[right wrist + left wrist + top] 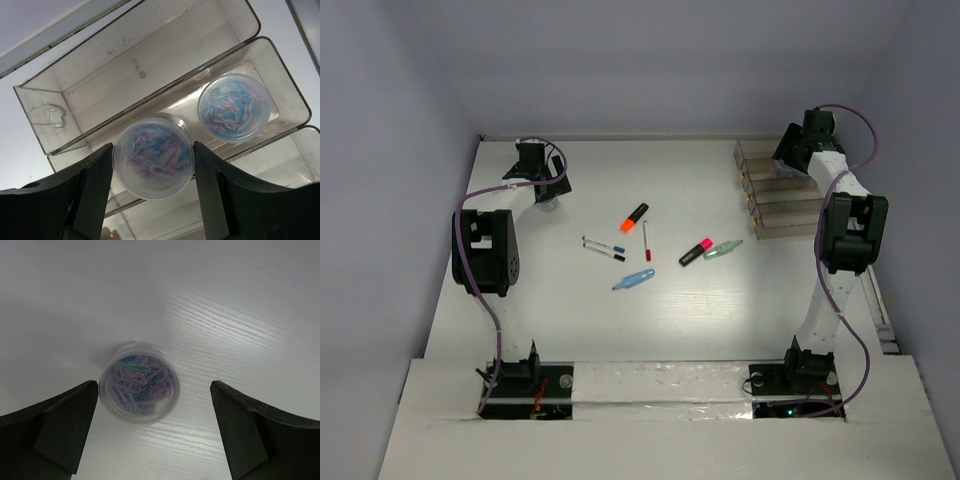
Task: Sort the stationery into containers
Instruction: Place the stationery in the storage box, then pick up the stationery from the center of the board.
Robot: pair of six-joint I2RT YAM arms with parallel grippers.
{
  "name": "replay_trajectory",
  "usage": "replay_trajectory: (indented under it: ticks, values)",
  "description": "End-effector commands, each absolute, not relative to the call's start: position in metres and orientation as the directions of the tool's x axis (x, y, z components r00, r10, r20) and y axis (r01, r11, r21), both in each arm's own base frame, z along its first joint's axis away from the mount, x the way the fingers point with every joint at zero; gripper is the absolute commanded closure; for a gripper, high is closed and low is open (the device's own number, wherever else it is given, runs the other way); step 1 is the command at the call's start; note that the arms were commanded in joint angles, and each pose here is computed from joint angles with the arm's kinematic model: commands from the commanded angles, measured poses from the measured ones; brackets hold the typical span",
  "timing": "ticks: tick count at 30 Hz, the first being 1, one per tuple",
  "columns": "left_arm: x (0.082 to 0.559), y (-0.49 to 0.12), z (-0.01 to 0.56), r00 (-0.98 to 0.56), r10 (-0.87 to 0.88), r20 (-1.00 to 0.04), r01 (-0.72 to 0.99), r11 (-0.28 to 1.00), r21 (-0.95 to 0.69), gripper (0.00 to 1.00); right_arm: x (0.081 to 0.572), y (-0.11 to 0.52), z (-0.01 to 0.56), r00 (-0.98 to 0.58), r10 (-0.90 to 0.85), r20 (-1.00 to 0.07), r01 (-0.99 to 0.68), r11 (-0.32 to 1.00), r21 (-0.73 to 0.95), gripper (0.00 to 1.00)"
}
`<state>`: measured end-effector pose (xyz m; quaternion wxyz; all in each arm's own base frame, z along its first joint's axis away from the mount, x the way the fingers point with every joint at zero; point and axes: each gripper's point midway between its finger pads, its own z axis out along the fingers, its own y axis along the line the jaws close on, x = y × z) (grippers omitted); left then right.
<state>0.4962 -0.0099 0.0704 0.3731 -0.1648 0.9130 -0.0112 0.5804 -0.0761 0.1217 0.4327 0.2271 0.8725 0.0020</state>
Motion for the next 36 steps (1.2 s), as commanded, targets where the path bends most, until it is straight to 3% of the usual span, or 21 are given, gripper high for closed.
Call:
replay_trajectory:
  ticks: [1, 2, 4, 5, 6, 8, 18, 19, 24, 27, 28, 29, 31, 36]
  values:
    - [0.502, -0.008, 0.078, -0.645, -0.320, -0.694, -0.293, 0.942, -0.161, 0.06, 0.587, -0.089, 0.147, -0.460, 0.388, -0.798, 0.408, 0.891, 0.198, 0.54]
    - [0.503, -0.009, 0.077, -0.645, -0.320, -0.694, -0.292, 0.942, -0.162, 0.07, 0.589, -0.090, 0.149, -0.457, 0.387, -0.801, 0.411, 0.890, 0.196, 0.52]
    - [0.503, -0.010, 0.077, -0.647, -0.321, -0.692, -0.288, 0.943, -0.169, 0.07, 0.587, -0.095, 0.145, -0.462, 0.388, -0.798, 0.434, 0.883, 0.179, 0.38]
    - [0.503, -0.010, 0.076, -0.648, -0.321, -0.690, -0.287, 0.943, -0.169, 0.07, 0.588, -0.095, 0.145, -0.462, 0.388, -0.798, 0.434, 0.883, 0.179, 0.29]
    - [0.503, -0.011, 0.076, -0.649, -0.321, -0.690, -0.285, 0.943, -0.171, 0.07, 0.588, -0.094, 0.146, -0.461, 0.388, -0.798, 0.431, 0.884, 0.181, 0.12]
    - [0.503, -0.012, 0.075, -0.652, -0.320, -0.688, -0.282, 0.944, -0.173, 0.08, 0.588, -0.093, 0.153, -0.453, 0.389, -0.803, 0.425, 0.885, 0.189, 0.01]
    - [0.503, -0.011, 0.071, -0.653, -0.324, -0.685, -0.290, 0.942, -0.170, 0.19, 0.557, -0.055, 0.237, -0.311, 0.437, -0.844, 0.278, 0.891, 0.359, 0.00]
    - [0.502, -0.010, 0.072, -0.650, -0.324, -0.687, -0.291, 0.942, -0.169, 0.26, 0.555, -0.048, 0.240, -0.306, 0.432, -0.848, 0.261, 0.895, 0.361, 0.00]
    - [0.499, -0.003, 0.076, -0.638, -0.310, -0.705, -0.319, 0.939, -0.124, 0.36, 0.533, -0.014, 0.243, -0.338, 0.427, -0.839, 0.181, 0.904, 0.387, 0.00]
    - [0.498, -0.006, 0.079, -0.637, -0.298, -0.711, -0.315, 0.942, -0.113, 0.54, 0.519, 0.001, 0.236, -0.356, 0.432, -0.829, 0.157, 0.902, 0.402, 0.00]
    - [0.499, -0.005, 0.080, -0.636, -0.297, -0.713, -0.316, 0.942, -0.110, 0.69, 0.512, 0.003, 0.247, -0.337, 0.434, -0.836, 0.144, 0.901, 0.409, 0.00]
    - [0.498, -0.011, 0.082, -0.637, -0.289, -0.715, -0.307, 0.945, -0.108, 0.74, 0.507, 0.009, 0.249, -0.338, 0.431, -0.836, 0.132, 0.902, 0.411, 0.00]
    - [0.499, -0.022, 0.093, -0.630, -0.267, -0.729, -0.285, 0.953, -0.103, 0.81, 0.495, 0.011, 0.243, -0.348, 0.431, -0.833, 0.129, 0.901, 0.413, 0.00]
    - [0.498, -0.075, 0.142, -0.581, -0.227, -0.781, -0.175, 0.973, -0.153, 0.82, 0.459, 0.015, 0.255, -0.315, 0.436, -0.843, 0.098, 0.898, 0.428, 0.00]
